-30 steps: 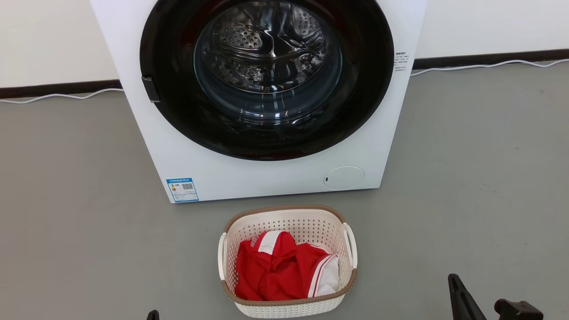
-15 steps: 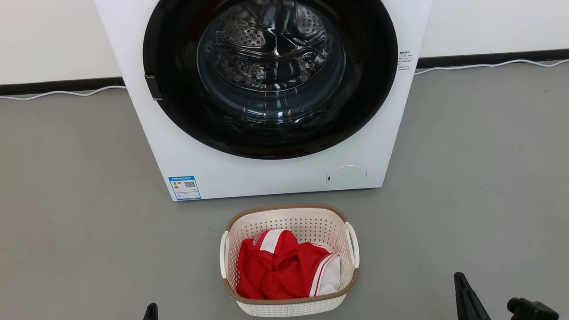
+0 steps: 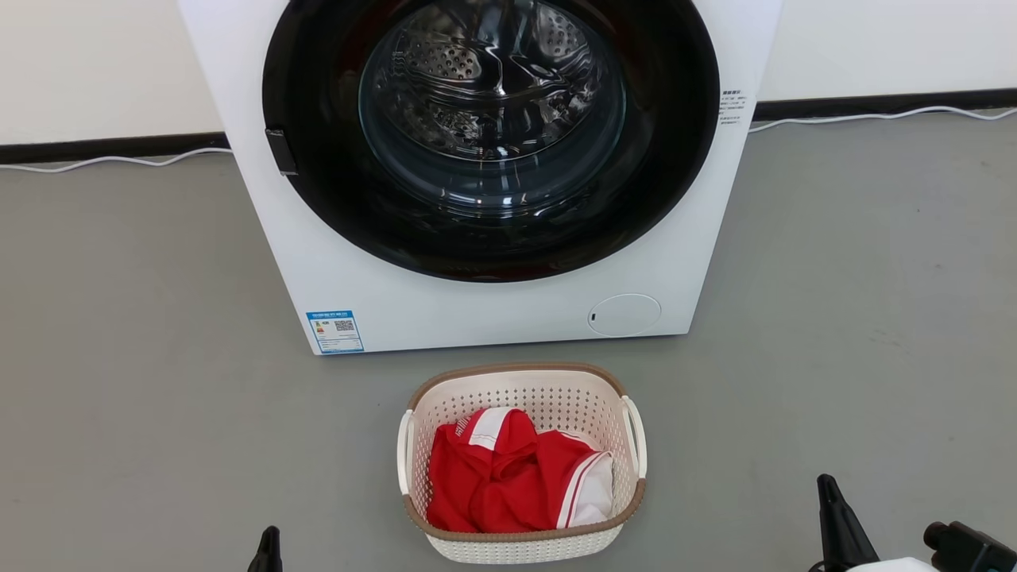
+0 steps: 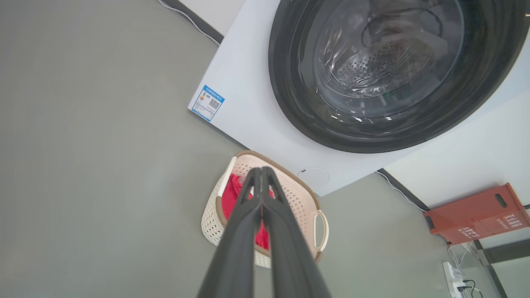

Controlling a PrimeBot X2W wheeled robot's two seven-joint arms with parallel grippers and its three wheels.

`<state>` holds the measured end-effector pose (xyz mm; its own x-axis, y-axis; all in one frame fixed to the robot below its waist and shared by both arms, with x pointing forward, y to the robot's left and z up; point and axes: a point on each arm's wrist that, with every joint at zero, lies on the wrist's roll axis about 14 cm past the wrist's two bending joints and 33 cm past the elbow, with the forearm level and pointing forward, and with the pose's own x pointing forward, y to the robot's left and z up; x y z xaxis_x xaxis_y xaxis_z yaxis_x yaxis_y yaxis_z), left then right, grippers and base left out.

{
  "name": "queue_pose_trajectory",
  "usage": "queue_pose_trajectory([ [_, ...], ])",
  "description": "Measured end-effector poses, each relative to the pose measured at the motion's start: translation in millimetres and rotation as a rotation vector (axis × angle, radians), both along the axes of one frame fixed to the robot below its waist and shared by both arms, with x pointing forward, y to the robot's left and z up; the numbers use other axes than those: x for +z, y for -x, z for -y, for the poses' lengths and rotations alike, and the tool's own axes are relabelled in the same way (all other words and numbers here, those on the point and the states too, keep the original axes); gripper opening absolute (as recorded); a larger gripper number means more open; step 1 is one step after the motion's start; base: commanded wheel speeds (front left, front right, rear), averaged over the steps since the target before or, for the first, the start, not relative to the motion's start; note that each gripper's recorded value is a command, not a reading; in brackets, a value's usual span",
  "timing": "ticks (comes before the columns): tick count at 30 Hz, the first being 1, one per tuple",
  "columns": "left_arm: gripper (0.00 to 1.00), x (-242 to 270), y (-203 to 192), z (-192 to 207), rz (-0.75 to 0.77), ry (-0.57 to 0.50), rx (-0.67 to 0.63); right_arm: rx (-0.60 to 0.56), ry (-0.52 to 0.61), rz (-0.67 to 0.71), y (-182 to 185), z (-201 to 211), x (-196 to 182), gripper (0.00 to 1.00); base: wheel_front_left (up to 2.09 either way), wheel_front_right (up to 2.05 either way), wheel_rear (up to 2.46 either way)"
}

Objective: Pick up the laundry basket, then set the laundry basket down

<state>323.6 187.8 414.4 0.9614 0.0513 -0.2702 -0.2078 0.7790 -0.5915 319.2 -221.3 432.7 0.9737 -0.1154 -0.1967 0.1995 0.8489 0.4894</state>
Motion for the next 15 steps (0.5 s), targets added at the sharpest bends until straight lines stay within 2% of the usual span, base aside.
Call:
queue_pose_trajectory([
  [15, 0.00, 6.4, -8.7, -0.8, 0.015, 0.147, 0.036, -0.033, -0.165, 0.014, -6.9, -0.9, 2.4, 0.00, 0.00, 0.00, 0.00],
])
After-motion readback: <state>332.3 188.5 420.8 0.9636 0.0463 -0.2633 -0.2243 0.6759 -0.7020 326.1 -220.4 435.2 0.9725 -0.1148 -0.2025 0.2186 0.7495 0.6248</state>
